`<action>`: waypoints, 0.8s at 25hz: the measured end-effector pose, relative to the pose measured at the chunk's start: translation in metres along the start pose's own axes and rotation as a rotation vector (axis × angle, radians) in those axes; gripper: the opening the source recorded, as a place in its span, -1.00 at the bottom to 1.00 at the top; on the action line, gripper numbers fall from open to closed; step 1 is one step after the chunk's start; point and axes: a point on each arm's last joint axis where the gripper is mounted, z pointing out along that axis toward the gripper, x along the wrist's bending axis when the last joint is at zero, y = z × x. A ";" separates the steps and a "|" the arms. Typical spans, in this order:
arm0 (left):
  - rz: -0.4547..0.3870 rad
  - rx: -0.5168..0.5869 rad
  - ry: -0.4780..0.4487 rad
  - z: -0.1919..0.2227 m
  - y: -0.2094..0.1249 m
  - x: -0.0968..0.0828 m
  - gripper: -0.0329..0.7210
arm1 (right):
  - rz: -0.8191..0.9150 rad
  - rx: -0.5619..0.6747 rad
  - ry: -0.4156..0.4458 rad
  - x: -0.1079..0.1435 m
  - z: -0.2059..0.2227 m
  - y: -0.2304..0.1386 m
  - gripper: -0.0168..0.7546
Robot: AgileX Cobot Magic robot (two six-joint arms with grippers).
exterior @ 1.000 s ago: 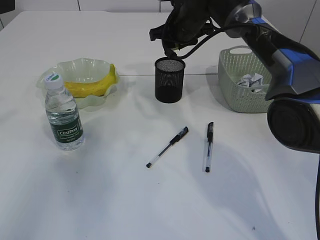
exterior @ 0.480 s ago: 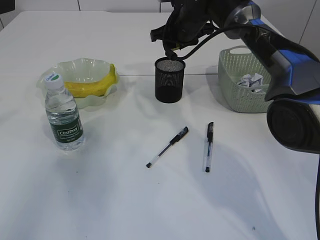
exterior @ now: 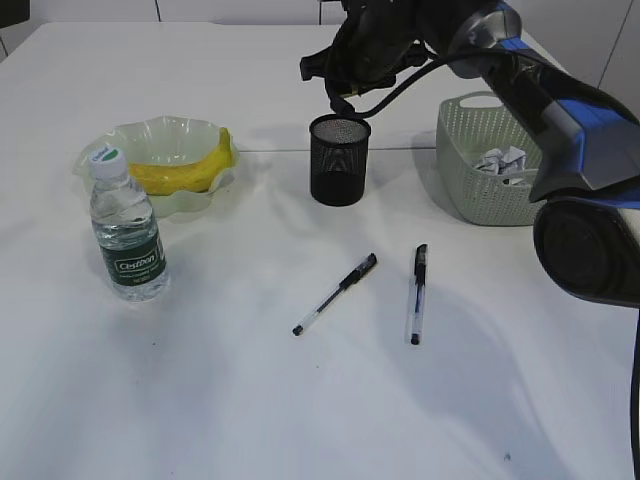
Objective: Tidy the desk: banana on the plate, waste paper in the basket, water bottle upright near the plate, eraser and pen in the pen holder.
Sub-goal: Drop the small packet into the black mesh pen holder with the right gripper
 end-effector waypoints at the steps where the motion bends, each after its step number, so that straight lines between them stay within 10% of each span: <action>1: 0.000 0.000 0.000 0.000 0.000 0.000 0.43 | 0.000 -0.003 0.000 0.000 0.001 0.000 -0.19; 20: -0.001 0.003 0.013 0.000 0.000 0.001 0.43 | -0.005 0.077 -0.004 0.001 0.034 -0.024 -0.19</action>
